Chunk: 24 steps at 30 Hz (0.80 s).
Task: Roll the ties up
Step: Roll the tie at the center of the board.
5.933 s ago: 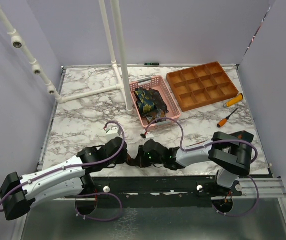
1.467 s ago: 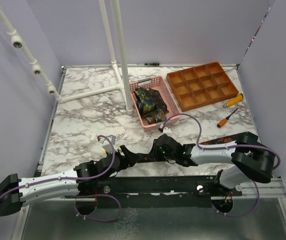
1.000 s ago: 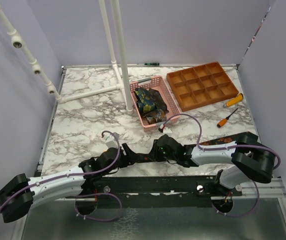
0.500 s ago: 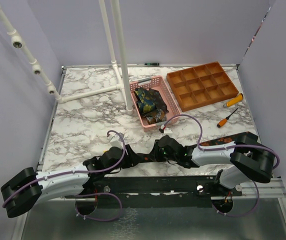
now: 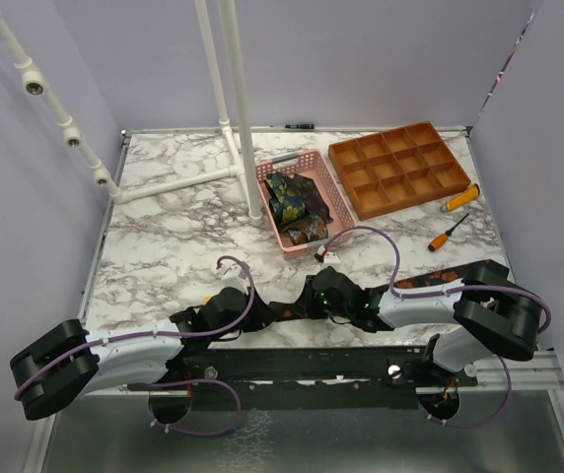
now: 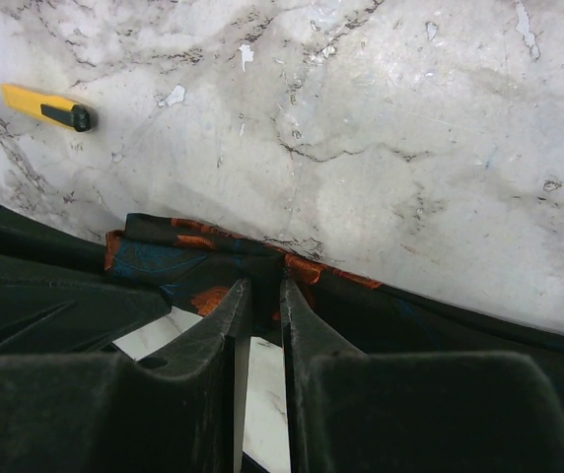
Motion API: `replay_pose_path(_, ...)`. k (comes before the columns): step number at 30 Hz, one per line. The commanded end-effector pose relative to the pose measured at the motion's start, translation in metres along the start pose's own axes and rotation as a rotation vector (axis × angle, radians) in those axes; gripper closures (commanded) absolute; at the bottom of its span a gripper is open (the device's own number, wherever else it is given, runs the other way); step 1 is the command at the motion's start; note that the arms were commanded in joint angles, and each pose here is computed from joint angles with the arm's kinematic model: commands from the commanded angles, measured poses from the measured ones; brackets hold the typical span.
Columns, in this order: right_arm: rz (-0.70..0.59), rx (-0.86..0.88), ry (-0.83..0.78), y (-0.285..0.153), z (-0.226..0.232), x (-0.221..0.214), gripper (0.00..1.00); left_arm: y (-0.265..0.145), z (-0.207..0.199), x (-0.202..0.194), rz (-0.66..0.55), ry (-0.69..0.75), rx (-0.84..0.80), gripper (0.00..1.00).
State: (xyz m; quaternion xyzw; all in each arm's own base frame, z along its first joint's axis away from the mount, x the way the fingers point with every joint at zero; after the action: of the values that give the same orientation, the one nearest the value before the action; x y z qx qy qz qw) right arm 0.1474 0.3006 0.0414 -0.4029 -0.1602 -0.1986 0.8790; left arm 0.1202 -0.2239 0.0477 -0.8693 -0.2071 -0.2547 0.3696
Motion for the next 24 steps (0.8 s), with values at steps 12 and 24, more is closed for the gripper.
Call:
replay_pose_path(12,0.007,-0.036,-0.049,-0.019,0.006,0.010,0.77,0.001,-0.007,0.012,0.029,0.089,0.051,1.00)
replay_pose_path(24,0.033,-0.045,-0.065,-0.005,0.009,0.006,0.78,-0.001,0.000,0.010,0.031,0.081,0.081,0.39)
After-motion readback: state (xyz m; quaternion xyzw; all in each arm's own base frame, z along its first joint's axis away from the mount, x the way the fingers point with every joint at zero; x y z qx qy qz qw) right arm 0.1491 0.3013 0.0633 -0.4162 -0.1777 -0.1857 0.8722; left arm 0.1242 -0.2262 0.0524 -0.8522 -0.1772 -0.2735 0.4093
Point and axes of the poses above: each gripper's point midway between its finger pads, its own y axis out along the fingers, its own z axis along the line the jaws close on, x = y × z, the point moved 3 cm from there along -y, back along the fingers, and after that the axes turned 10 degrees about y, right-handed, at the moved point
